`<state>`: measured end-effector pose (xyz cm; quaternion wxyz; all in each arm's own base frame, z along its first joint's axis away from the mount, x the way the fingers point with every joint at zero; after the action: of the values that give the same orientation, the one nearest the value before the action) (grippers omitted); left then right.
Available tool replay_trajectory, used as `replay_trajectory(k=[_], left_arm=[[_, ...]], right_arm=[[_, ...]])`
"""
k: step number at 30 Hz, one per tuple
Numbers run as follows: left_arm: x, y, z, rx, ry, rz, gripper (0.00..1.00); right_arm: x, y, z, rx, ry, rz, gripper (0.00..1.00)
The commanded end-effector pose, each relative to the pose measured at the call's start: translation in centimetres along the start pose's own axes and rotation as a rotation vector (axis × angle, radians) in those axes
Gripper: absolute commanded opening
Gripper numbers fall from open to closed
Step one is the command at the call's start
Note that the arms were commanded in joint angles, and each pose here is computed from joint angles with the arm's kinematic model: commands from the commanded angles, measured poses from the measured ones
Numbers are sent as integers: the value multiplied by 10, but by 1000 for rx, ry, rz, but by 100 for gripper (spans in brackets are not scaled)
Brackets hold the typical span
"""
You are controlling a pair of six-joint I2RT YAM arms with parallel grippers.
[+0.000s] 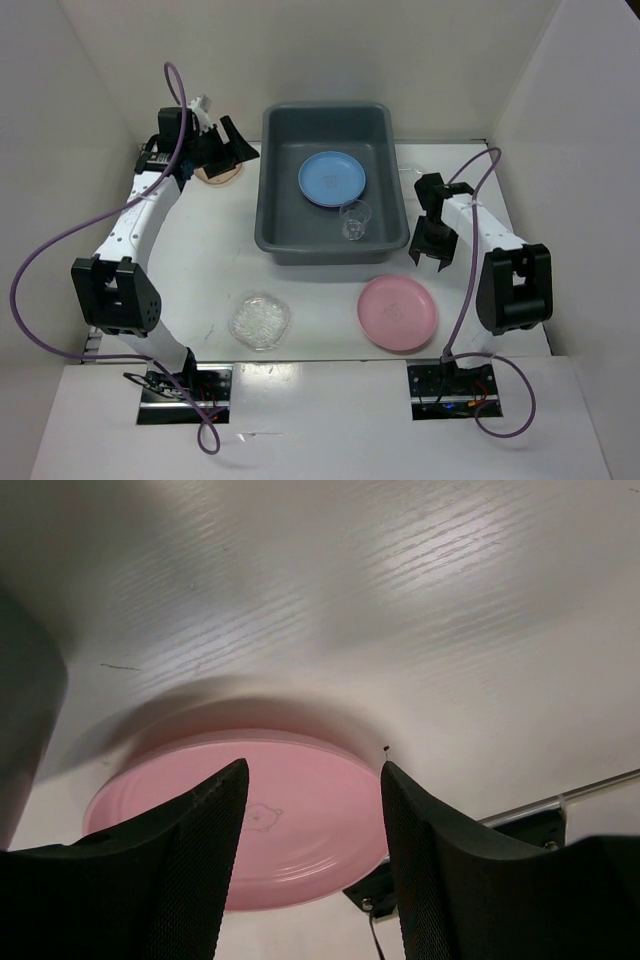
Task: Place the mixed dishes into the plastic bin
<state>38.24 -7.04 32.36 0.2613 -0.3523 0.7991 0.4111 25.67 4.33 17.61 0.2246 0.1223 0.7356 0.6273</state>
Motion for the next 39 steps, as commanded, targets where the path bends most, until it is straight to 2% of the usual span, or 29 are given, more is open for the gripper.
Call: replay_trajectory(k=[1, 6, 10, 11, 12, 15, 19, 22, 23, 24, 26, 28, 30, 34, 35, 37, 39], left_arm=[[-1, 0, -2, 61, -16, -4, 86], [-7, 16, -14, 110, -32, 3, 72], [0, 31, -19, 124, -37, 20, 70], [4, 33, -18, 127, -30, 38, 66], [4, 40, -22, 137, -32, 38, 63], [6, 58, -37, 207, -51, 41, 54], [20, 81, -60, 248, -113, 58, 54], [47, 90, -74, 314, -131, 124, 54], [56, 91, -77, 327, -137, 147, 57], [77, 94, -83, 349, -129, 197, 57], [95, 102, -91, 401, -110, 212, 57], [131, 97, -93, 414, -88, 301, 57], [149, 99, -100, 431, -62, 317, 57], [200, 94, -116, 444, -65, 420, 57], [206, 95, -121, 461, -66, 409, 57], [230, 95, -129, 450, -31, 453, 62], [241, 92, -135, 445, 0, 437, 69]], right_arm=[[11, 23, 4, -54, 9, -47, 61], [35, 33, 6, -132, 7, -28, 61], [35, 17, 8, -32, -25, -29, 59], [34, 14, 8, -13, -22, -29, 55], [30, 10, 11, -14, -25, -44, 55], [40, -2, 14, -14, -15, 17, 56], [56, 3, 15, -76, -16, 33, 59], [63, 19, 10, -138, -34, 9, 59], [66, 28, 6, -168, -39, -6, 59], [67, 33, 4, -188, -41, -13, 59], [66, 45, 2, -215, -64, -37, 59], [67, 56, 0, -258, -83, -63, 59], [69, 62, -1, -295, -96, -63, 59], [64, 96, -4, -428, -138, -168, 59], [64, 103, -5, -450, -154, -185, 59], [58, 125, -5, -538, -163, -250, 59], [54, 136, -4, -564, -176, -270, 59]])
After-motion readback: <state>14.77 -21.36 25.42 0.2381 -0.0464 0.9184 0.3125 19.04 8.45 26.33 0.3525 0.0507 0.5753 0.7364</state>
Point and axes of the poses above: each gripper's point midway between its finger pads, its own y axis back along the fingers, its own z axis along the line the jaws close on, x = y × z, the point moved 10 cm from there along y, back along the fingers, and after that the axes turned 6 degrees about -y, right-handed, at the moved point
